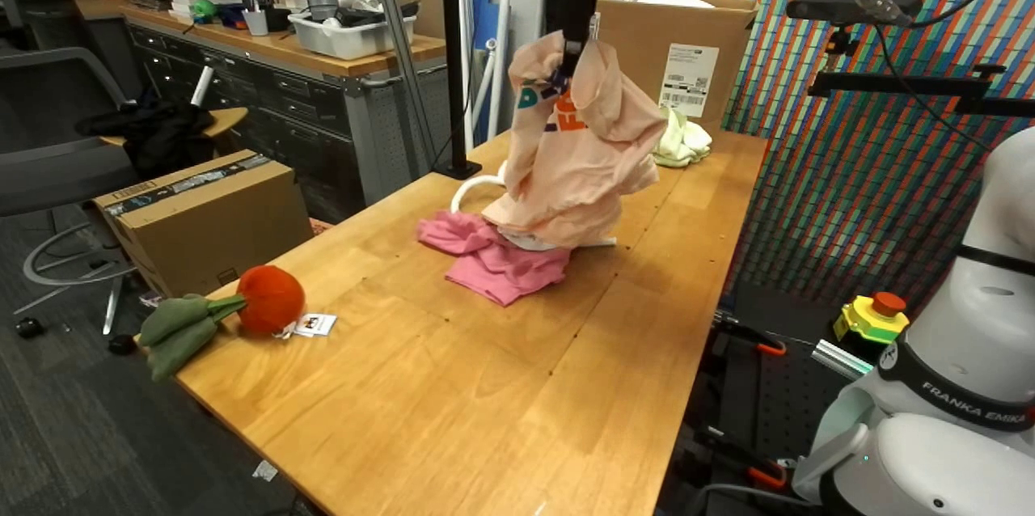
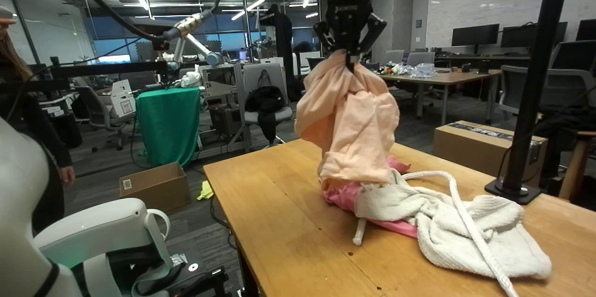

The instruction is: Pick up the cloths and put them around the table.

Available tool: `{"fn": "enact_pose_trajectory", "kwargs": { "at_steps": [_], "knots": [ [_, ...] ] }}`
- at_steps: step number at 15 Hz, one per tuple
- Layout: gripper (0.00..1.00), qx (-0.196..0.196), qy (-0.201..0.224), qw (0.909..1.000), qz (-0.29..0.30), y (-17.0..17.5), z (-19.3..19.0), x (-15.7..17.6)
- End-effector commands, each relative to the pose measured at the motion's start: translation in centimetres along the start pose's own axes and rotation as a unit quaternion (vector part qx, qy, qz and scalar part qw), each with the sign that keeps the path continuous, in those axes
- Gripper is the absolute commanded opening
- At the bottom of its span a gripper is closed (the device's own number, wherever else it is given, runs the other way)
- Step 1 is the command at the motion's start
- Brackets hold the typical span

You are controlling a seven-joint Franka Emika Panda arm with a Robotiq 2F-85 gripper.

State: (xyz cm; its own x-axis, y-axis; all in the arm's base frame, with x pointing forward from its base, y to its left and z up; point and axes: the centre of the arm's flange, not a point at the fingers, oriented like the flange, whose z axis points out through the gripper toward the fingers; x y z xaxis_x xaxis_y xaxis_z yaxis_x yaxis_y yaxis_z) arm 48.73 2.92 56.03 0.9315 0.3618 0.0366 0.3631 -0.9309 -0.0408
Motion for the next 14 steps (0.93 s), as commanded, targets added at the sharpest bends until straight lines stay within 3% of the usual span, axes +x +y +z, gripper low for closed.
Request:
{"fn": "enact_pose_trajectory", "kwargs": {
  "at_steps": [1, 5, 9, 14],
  "knots": [
    [0.05, 0.011, -0.048, 0.9969, -0.060, -3.6, 0.9, 0.2],
    [0.05, 0.019, -0.089, 0.9870, -0.133, -9.0, 2.6, 2.1],
    [0.05, 0.027, -0.115, 0.9685, -0.219, -15.4, 4.1, 4.2],
    [0.05, 0.048, -0.123, 0.9474, -0.292, -20.2, 4.1, 6.3]
  ]
}}
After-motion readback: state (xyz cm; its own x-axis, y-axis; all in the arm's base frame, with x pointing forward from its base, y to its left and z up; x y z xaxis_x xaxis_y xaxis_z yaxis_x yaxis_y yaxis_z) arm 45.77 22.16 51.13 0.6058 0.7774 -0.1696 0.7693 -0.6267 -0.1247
